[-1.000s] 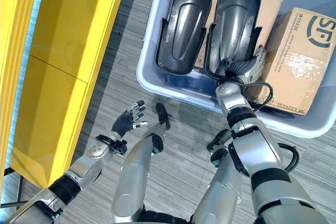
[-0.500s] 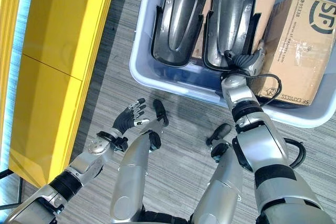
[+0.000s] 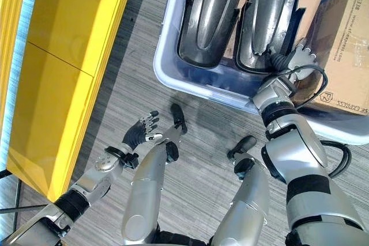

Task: Move parts from the plastic box to the shelf.

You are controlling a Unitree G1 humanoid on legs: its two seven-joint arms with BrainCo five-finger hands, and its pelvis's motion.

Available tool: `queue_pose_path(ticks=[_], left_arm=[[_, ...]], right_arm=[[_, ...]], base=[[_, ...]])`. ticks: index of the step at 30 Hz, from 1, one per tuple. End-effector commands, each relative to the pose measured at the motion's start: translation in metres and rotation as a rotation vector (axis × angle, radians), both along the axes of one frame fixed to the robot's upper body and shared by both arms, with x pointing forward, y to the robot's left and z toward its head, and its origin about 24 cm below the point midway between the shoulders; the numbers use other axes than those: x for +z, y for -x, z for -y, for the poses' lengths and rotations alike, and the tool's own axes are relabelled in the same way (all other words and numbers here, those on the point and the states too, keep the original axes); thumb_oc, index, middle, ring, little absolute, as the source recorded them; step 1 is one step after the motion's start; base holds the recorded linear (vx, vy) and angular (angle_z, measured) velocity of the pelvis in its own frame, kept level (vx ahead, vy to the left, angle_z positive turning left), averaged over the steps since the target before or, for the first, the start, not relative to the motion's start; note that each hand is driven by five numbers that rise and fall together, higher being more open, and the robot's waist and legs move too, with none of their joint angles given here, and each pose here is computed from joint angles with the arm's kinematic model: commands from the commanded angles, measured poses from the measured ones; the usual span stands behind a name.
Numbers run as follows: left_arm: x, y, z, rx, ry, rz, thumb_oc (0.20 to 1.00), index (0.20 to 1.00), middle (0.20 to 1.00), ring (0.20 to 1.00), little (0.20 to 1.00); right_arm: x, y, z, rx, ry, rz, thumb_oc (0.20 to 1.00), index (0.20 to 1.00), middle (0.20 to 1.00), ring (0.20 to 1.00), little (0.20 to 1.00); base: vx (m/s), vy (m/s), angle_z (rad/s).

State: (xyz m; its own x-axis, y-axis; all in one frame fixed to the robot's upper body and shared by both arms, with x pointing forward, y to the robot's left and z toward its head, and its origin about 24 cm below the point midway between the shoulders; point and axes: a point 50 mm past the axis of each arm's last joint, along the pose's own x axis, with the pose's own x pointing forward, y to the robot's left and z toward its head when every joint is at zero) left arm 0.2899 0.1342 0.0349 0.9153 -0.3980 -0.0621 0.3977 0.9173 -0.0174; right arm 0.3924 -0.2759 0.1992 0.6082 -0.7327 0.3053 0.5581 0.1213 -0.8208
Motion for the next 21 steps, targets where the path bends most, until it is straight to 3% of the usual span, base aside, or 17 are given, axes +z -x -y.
queue_pose_path(ticks=[1, 10, 21], left_arm=[[0.011, 0.003, 0.012, -0.052, 0.026, 0.07, 1.0, 1.0, 1.0, 1.0, 1.0], [0.012, 0.002, 0.012, -0.028, 0.036, 0.084, 1.0, 1.0, 1.0, 1.0, 1.0], [0.01, 0.003, 0.01, -0.018, 0.044, 0.088, 1.0, 1.0, 1.0, 1.0, 1.0]], right_arm=[[-0.06, 0.025, 0.031, -0.137, -0.163, -0.152, 0.2, 0.2, 0.2, 0.2, 0.2], [-0.083, 0.039, 0.042, -0.222, -0.253, -0.088, 0.2, 0.2, 0.2, 0.2, 0.2], [-0.094, 0.046, 0.043, -0.237, -0.215, -0.02, 0.2, 0.2, 0.2, 0.2, 0.2]], base=[[0.0, 0.017, 0.06], [-0.01, 0.013, 0.04], [0.0, 0.0, 0.0]])
